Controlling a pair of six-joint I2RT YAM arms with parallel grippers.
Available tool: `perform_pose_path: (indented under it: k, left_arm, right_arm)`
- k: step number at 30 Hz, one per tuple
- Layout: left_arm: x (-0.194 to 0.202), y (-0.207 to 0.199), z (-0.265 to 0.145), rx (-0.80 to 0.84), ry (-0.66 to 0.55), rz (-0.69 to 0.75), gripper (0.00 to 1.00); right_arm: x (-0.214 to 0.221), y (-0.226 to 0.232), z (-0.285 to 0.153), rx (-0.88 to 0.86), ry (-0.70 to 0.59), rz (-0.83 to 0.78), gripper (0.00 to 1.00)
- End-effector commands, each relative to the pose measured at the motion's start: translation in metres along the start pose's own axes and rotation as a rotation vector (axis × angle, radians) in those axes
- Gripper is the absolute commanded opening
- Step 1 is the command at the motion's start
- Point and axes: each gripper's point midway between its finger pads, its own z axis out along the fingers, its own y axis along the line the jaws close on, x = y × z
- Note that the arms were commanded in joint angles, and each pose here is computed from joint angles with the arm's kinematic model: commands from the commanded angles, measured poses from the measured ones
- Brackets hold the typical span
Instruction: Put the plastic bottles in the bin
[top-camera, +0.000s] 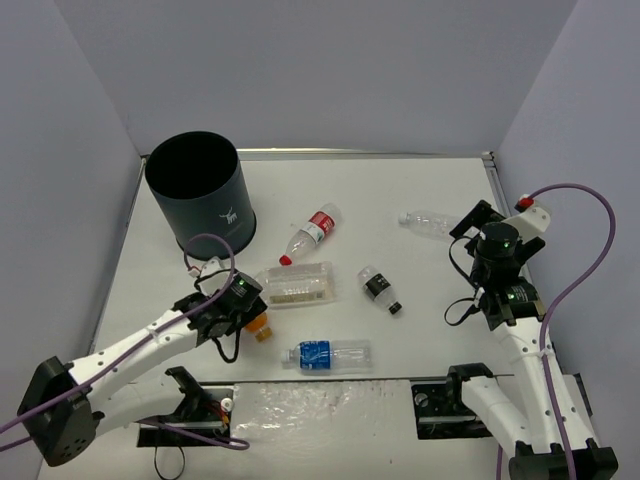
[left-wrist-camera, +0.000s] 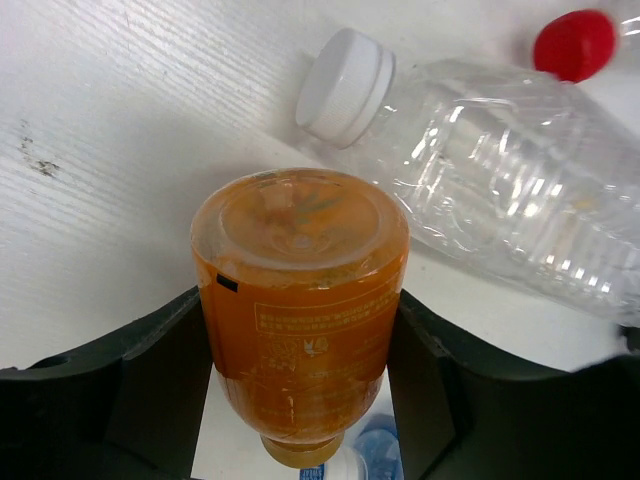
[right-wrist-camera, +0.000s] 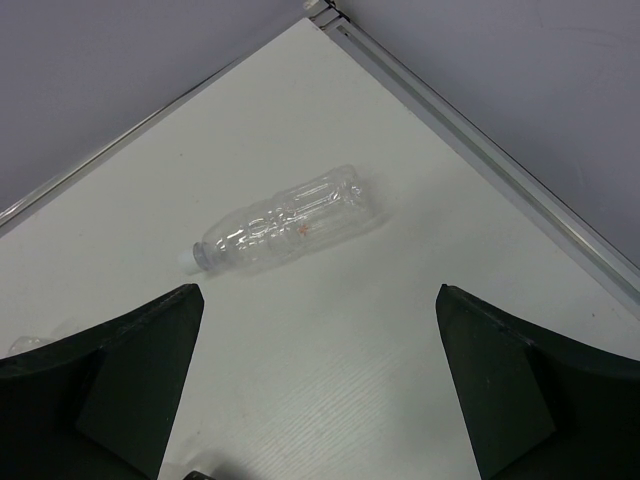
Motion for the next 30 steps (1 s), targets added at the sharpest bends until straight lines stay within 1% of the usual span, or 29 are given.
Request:
perform_pose_path:
  k: [1, 5, 7, 8, 9, 10, 12, 13, 14, 15, 17, 19, 21, 23, 27, 30]
  left_arm:
    - [-0.046, -0.03, -0.048, 0.128, -0.121, 0.055, 0.08]
    - [-0.103, -0.063, -0.097, 0.213, -0.294, 0.132, 0.08]
    - [-0.135, -0.084, -0.125, 0.246, -0.386, 0.144, 0.09]
    - [-0.151, -0.095, -0.137, 0.259, -0.432, 0.14, 0.1]
    - [-0.164, -0.107, -0.142, 0.26, -0.477, 0.138, 0.16]
    - [-0.175, -0.113, -0.15, 0.257, -0.515, 0.145, 0.18]
    - [-0.207, -0.125, -0.168, 0.235, -0.595, 0.132, 0.2]
    - [-0.218, -0.13, -0.184, 0.258, -0.621, 0.128, 0.2]
    - [-0.242, -0.137, -0.194, 0.253, -0.652, 0.113, 0.21]
    - [-0.252, -0.14, -0.19, 0.234, -0.656, 0.105, 0.22]
    - [-0.293, -0.133, -0.189, 0.192, -0.7, 0.021, 0.25]
    - [-0.327, -0.123, -0.184, 0.148, -0.748, -0.037, 0.25]
    - [-0.357, -0.118, -0.184, 0.141, -0.798, -0.074, 0.25]
    - [-0.377, -0.115, -0.163, 0.111, -0.775, -0.049, 0.25]
    - [-0.4, -0.113, -0.127, 0.056, -0.759, -0.055, 0.25]
    - [-0.419, -0.116, -0.101, 0.029, -0.75, -0.065, 0.31]
  right_arm:
    - [-0.015, 0.007, 0.004, -0.01, -0.053, 0.02, 1.0]
    - [-0.006, 0.01, 0.011, -0.005, -0.021, 0.013, 1.0]
    - [-0.003, 0.016, 0.014, -0.028, 0.0, -0.005, 1.0]
    - [-0.002, 0.019, 0.015, -0.039, 0.009, -0.015, 1.0]
    - [-0.002, 0.02, 0.015, -0.047, 0.011, -0.024, 1.0]
    - [-0.001, 0.021, 0.015, -0.051, 0.016, -0.026, 1.0]
    - [0.0, 0.024, 0.016, -0.063, 0.019, -0.031, 1.0]
    - [0.0, 0.024, 0.015, -0.069, 0.018, -0.029, 1.0]
    - [0.001, 0.024, 0.016, -0.069, 0.021, -0.026, 1.0]
    - [0.0, 0.024, 0.016, -0.07, 0.016, -0.019, 1.0]
    - [0.0, 0.024, 0.016, -0.067, 0.012, -0.016, 1.0]
    - [0.0, 0.024, 0.016, -0.068, 0.009, -0.012, 1.0]
    - [0.001, 0.026, 0.016, -0.076, 0.01, -0.012, 1.0]
    - [0.003, 0.027, 0.018, -0.081, 0.02, -0.016, 1.0]
    - [0.007, 0.028, 0.021, -0.077, 0.032, -0.024, 1.0]
    - [0.008, 0.029, 0.022, -0.084, 0.04, -0.032, 1.0]
